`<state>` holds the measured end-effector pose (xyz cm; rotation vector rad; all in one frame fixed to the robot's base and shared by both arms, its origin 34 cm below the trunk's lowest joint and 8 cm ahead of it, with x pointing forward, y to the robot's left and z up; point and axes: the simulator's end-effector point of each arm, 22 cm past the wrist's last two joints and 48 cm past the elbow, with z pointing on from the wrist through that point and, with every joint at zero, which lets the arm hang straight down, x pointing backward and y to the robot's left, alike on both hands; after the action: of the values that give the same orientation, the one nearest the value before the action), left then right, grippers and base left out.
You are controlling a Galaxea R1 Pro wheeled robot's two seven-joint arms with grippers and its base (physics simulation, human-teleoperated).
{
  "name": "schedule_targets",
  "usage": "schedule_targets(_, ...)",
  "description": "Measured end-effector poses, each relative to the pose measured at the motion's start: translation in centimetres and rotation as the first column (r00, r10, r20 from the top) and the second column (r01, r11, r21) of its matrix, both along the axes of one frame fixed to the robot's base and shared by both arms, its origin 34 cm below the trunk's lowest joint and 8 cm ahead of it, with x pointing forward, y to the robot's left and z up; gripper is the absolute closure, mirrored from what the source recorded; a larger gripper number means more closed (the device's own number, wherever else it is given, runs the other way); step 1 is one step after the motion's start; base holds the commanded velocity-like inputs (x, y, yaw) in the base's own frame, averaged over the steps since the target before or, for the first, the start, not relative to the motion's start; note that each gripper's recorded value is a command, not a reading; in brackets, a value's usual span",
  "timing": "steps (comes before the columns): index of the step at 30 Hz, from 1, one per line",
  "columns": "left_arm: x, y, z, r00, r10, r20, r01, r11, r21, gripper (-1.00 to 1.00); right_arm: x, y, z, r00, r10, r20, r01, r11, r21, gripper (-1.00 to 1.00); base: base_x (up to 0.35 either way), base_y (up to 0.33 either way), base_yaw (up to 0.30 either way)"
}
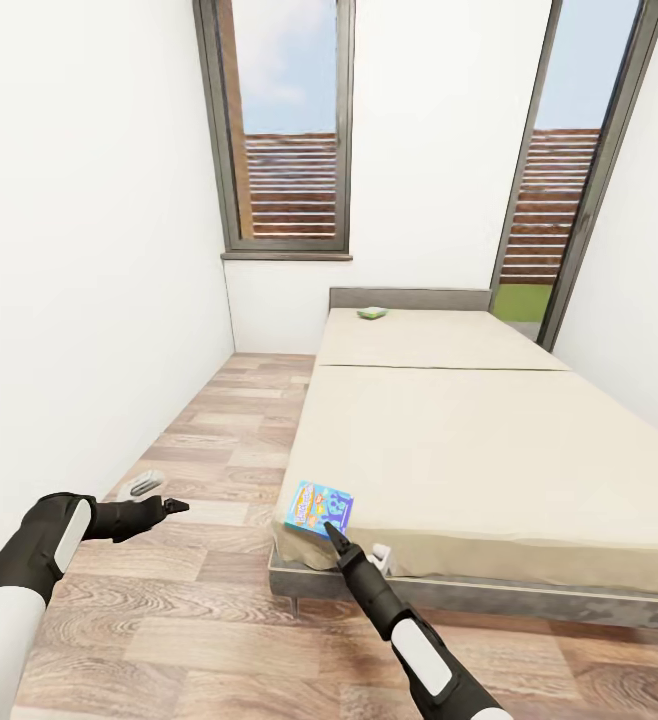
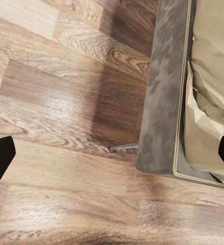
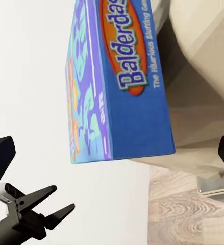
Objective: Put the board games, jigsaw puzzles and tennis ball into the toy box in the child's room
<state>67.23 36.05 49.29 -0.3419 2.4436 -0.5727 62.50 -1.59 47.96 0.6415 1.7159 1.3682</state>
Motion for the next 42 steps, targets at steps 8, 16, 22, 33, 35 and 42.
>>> schedule_targets(8, 0.00, 0.00, 0.01, 1.000, 0.000, 0.000, 0.000, 1.000, 0.000, -1.00, -0.01, -0.02, -0.04, 1.000, -0.001, -0.001, 0.001, 1.000, 0.001, -1.00, 0.031, 0.000, 0.000)
schedule_targets(16, 0.01, -0.01, 0.01, 1.000, 0.000, 0.000, 0.000, 1.000, 0.000, -1.00, -0.01, -0.02, -0.05, 1.000, -0.001, -0.001, 0.001, 1.000, 0.000, -1.00, 0.010, 0.000, 0.000)
schedule_targets(22, 0.01, -0.01, 0.02, 1.000, 0.000, 0.000, 0.000, 1.000, -0.001, -1.00, -0.01, -0.03, -0.05, 1.000, -0.001, -0.002, 0.001, 1.000, 0.001, -1.00, 0.001, 0.000, 0.000)
schedule_targets(33, -0.01, -0.01, -0.01, 1.000, 0.000, 0.000, 0.000, 1.000, 0.000, -1.00, -0.02, -0.02, -0.07, 1.000, -0.001, -0.003, 0.001, 1.000, 0.001, -1.00, 0.001, 0.002, 0.000)
schedule_targets(35, -0.02, 0.00, -0.02, 1.000, 0.000, 0.000, 0.000, 1.000, 0.000, -1.00, -0.02, -0.02, -0.06, 1.000, -0.001, -0.002, 0.001, 1.000, 0.001, -1.00, 0.039, 0.056, 0.000)
schedule_targets(42, 0.00, 0.00, 0.00, 1.000, 0.000, 0.000, 0.000, 1.000, 0.000, -1.00, -0.31, 0.11, -0.34, 1.000, 0.007, -0.007, -0.007, 1.000, -0.003, -1.00, 0.066, 0.070, 0.000)
